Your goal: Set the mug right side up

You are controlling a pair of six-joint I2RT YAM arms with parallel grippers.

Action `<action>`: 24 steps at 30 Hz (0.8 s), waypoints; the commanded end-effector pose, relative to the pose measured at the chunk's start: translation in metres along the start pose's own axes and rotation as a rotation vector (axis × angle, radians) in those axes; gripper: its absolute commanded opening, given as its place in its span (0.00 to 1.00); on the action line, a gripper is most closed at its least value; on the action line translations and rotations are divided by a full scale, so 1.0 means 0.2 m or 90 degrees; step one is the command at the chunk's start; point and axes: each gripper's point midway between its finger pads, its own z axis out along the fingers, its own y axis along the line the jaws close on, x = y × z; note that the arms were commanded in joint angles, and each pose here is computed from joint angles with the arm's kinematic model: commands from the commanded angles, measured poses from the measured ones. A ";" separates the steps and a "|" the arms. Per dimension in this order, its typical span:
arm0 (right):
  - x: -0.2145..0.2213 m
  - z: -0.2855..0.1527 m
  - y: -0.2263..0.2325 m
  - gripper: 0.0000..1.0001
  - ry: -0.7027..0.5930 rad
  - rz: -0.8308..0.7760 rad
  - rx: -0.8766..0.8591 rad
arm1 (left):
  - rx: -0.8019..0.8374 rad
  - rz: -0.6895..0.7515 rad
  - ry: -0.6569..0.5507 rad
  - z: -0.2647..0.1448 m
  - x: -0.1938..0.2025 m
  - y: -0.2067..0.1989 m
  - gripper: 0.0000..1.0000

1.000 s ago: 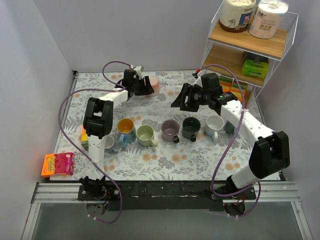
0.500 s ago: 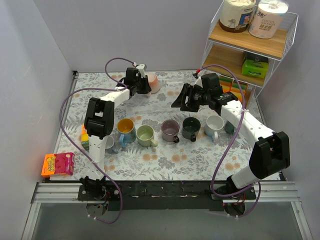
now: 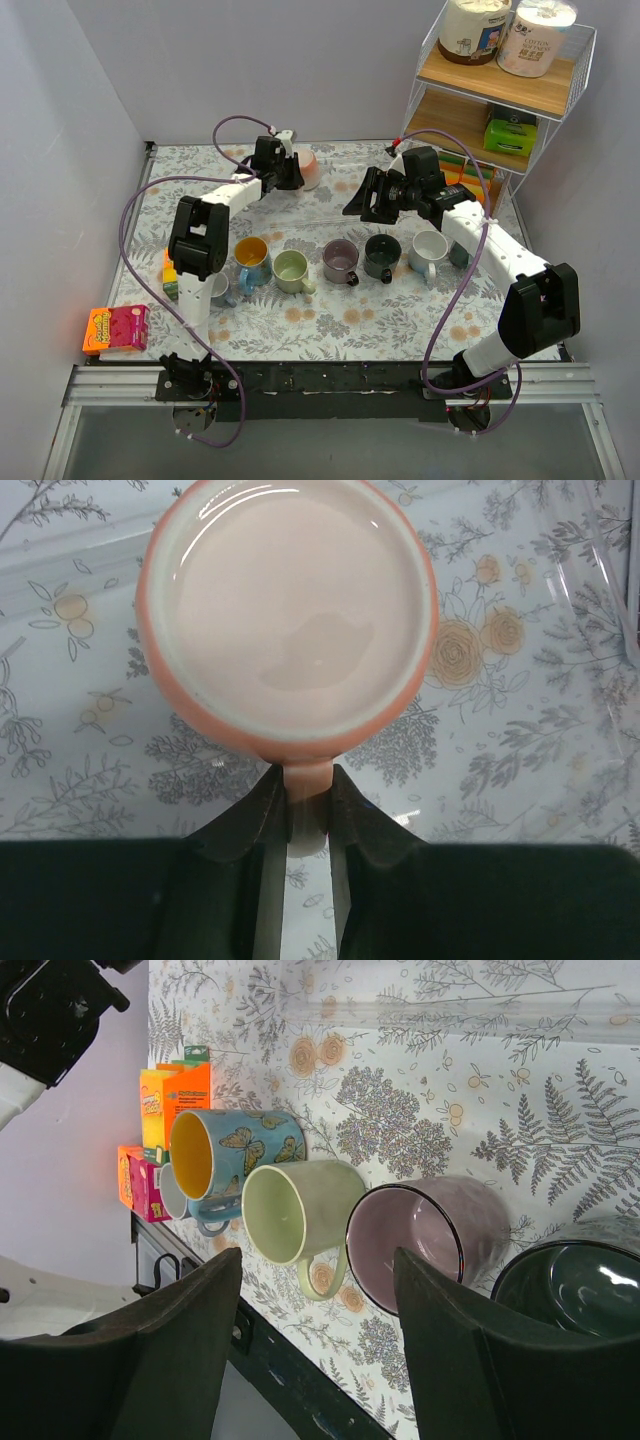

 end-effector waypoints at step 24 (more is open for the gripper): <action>-0.18 -0.27 0.61 0.73 -0.131 -0.062 -0.431 | 0.423 -0.218 -0.304 -1.37 -0.86 -0.92 0.00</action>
